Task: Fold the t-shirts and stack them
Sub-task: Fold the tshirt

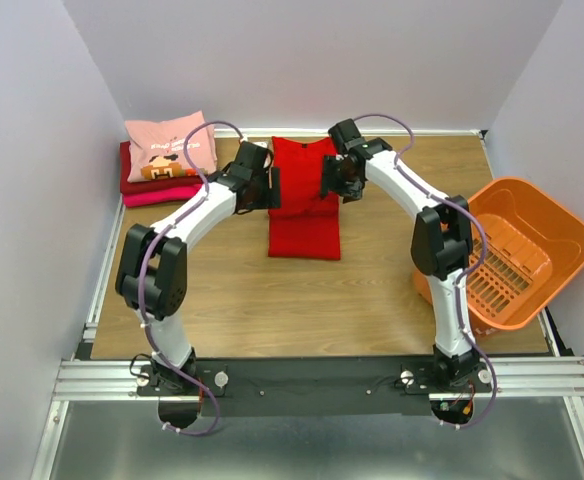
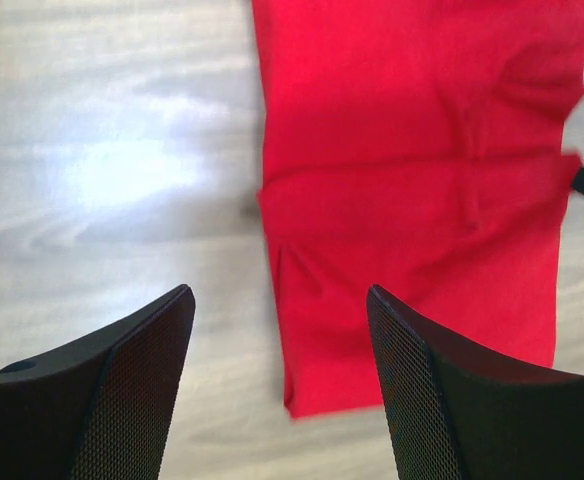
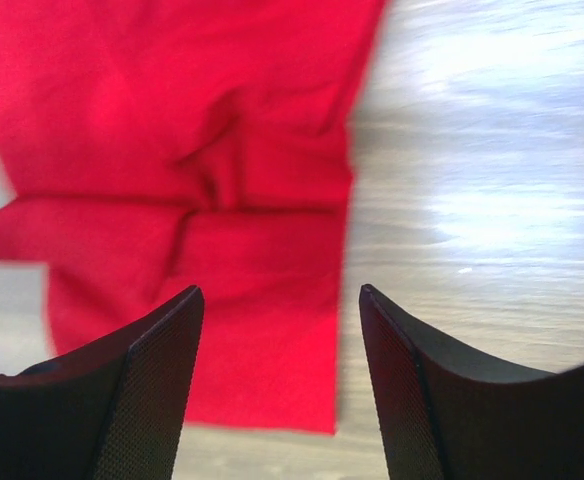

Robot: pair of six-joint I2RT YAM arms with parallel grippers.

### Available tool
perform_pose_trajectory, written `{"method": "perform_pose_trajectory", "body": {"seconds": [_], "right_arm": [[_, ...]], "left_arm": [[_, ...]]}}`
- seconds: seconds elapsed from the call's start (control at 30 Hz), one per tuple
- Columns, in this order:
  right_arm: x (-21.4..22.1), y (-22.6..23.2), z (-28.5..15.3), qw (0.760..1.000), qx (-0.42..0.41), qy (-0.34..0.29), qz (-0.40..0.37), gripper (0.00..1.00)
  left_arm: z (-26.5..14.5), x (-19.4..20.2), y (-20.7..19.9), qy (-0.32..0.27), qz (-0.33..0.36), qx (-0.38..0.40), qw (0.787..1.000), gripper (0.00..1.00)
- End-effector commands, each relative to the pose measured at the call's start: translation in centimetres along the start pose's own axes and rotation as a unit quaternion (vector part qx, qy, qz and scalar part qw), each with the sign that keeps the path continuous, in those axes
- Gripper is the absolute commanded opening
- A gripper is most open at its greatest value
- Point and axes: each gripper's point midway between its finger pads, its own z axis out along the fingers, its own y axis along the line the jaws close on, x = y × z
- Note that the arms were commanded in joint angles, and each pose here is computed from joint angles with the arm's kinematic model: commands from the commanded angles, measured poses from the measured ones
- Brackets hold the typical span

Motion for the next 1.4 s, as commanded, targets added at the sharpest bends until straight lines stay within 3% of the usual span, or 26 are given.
{"method": "perform_pose_trajectory", "body": {"seconds": [0.0, 0.13, 0.3, 0.73, 0.93, 1.37], "right_arm": [[0.2, 3.3, -3.7, 0.996, -0.091, 0.012, -0.021, 0.69], [2.3, 5.9, -4.0, 0.987, -0.149, 0.050, -0.036, 0.66], [4.4, 7.4, -3.0, 0.980, -0.171, 0.086, -0.046, 0.63], [7.5, 7.1, 1.4, 0.979, -0.144, 0.133, -0.048, 0.59], [7.7, 6.4, 4.2, 0.983, -0.118, 0.137, -0.046, 0.59], [1.7, 5.7, 5.7, 0.997, -0.064, 0.047, -0.009, 0.58]], "left_arm": [[-1.5, 1.2, 0.0, -0.003, -0.005, 0.024, 1.000, 0.77], [-1.5, 5.1, -0.1, 0.024, -0.019, 0.052, 0.998, 0.76], [-1.0, 6.9, 0.0, 0.039, -0.029, 0.056, 0.997, 0.75], [1.3, 10.3, -0.6, 0.079, -0.019, 0.039, 0.996, 0.75], [1.5, 12.4, -0.1, 0.100, -0.011, 0.026, 0.995, 0.75], [1.5, 18.0, 2.5, 0.152, 0.001, -0.017, 0.988, 0.75]]}}
